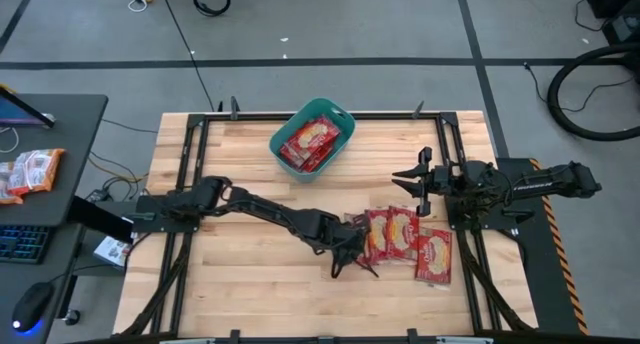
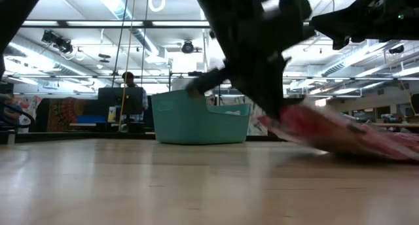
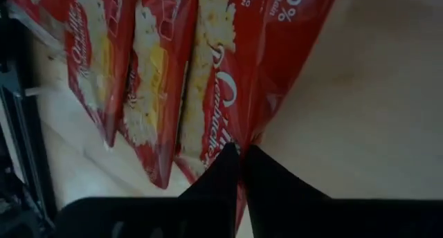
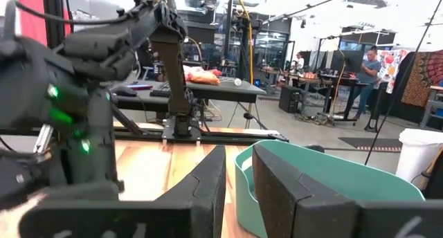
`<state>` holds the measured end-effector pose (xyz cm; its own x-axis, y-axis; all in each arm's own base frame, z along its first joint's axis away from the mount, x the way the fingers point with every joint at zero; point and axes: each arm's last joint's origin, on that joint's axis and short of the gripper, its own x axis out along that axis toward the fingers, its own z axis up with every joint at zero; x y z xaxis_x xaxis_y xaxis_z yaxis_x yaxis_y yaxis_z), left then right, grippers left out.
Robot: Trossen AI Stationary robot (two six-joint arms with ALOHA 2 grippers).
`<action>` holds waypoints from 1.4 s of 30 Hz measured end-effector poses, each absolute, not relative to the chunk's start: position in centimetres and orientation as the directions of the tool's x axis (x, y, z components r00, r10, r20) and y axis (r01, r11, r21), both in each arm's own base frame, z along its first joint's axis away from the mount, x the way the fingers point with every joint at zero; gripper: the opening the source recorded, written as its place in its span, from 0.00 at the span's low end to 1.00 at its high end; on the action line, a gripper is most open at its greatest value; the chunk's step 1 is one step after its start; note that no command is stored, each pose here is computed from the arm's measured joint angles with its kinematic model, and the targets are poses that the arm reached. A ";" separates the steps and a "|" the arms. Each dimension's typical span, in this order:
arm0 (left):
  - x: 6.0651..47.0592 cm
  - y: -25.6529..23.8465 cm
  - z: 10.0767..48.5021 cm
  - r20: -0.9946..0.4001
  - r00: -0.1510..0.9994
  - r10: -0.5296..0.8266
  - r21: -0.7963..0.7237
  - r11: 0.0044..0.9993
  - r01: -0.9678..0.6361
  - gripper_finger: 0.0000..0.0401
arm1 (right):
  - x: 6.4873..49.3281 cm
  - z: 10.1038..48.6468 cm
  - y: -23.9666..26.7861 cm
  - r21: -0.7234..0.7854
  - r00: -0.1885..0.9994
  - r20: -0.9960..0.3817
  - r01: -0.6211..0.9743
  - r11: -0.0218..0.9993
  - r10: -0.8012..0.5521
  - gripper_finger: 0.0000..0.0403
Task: Sort popcorn bags into baskets
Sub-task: Put the popcorn bag into the green bin
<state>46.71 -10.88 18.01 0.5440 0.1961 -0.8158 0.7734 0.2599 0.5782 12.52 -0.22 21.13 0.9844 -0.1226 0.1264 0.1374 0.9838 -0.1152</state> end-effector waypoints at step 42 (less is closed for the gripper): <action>41.5 10.8 24.5 -0.787 0.091 0.610 0.504 0.722 -0.475 0.05 | 12.5 21.4 -0.2 -0.110 0.980 0.155 0.142 0.984 -0.124 0.19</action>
<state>41.48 10.76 24.47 0.0913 0.6095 -0.7875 -0.4746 0.7219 0.5037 12.50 -0.24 21.41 0.9801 -0.1240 0.1552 0.1419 0.9837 -0.1103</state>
